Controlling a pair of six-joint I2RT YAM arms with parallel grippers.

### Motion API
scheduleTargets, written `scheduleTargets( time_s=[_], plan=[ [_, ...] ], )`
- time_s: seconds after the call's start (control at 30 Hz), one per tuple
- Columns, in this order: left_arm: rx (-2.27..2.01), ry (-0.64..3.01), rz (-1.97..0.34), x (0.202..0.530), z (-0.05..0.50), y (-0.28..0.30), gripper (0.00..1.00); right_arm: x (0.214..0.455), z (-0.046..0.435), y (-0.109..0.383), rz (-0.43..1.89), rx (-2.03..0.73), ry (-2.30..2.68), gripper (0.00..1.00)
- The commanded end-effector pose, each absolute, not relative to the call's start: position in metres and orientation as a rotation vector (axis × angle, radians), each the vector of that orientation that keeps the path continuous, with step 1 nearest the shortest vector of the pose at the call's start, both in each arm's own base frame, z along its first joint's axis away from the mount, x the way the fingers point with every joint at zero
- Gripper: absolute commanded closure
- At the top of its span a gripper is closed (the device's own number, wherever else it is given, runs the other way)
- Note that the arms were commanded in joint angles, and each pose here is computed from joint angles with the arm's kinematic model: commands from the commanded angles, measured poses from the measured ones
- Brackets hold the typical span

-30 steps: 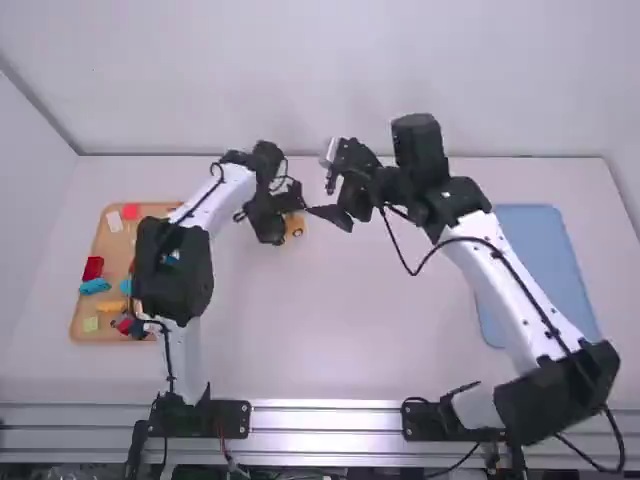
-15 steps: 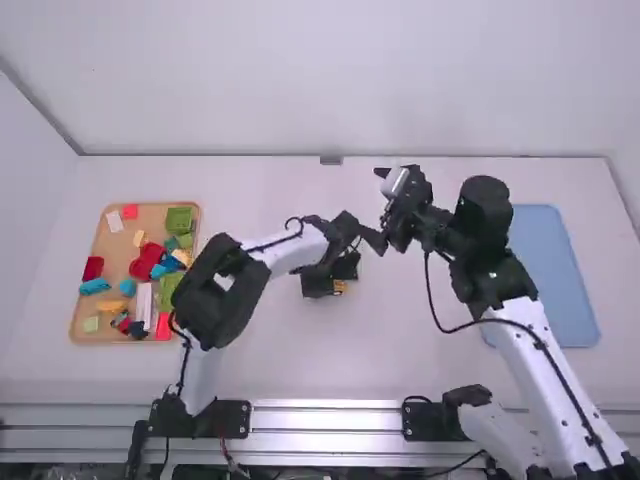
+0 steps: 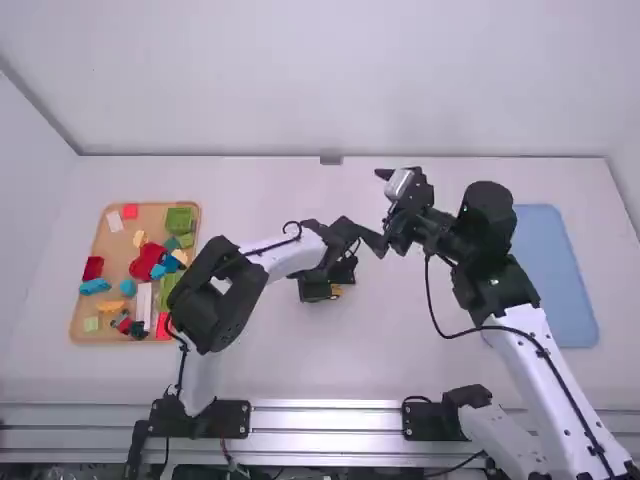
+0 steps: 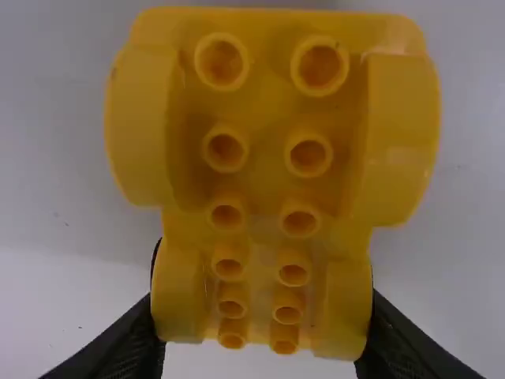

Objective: Assemble lego blocks to make yellow taxi

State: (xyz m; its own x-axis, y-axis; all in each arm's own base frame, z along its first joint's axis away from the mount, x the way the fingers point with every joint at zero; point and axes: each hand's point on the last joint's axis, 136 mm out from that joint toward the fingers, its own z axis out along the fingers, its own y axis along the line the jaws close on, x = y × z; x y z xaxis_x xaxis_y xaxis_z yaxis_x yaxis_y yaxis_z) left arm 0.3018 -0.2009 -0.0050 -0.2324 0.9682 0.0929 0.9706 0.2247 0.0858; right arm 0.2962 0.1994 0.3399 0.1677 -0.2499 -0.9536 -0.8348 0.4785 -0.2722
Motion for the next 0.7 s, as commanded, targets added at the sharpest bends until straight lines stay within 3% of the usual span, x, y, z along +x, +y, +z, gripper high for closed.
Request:
scheduleTargets(
  time_s=[0.0, 0.07, 0.13, 0.2, 0.4, 0.67],
  plan=[
    [-1.952, -2.4, -0.163, 0.289, -0.007, -0.202, 0.96, 0.293, 0.342, 0.2, 0.555, -1.039, 1.373, 0.02],
    [-1.994, -2.37, -0.104, 0.285, -0.006, -0.207, 0.88, 0.294, 0.342, 0.2, 0.554, -1.039, 1.371, 0.02],
    [-2.016, -2.352, -0.084, 0.283, -0.006, -0.209, 0.71, 0.294, 0.342, 0.2, 0.554, -1.039, 1.371, 0.02],
    [-2.009, -2.377, -0.106, 0.288, -0.006, -0.209, 0.01, 0.293, 0.344, 0.201, 0.554, -1.041, 1.362, 0.02],
    [-2.044, -2.468, -0.12, 0.299, 0.019, -0.215, 0.01, 0.295, 0.347, 0.2, 0.543, -1.036, 1.35, 0.02],
    [-2.048, -2.801, -0.163, 0.329, 0.096, -0.198, 0.01, 0.301, 0.342, 0.202, 0.569, -1.021, 1.372, 0.02]
  ],
)
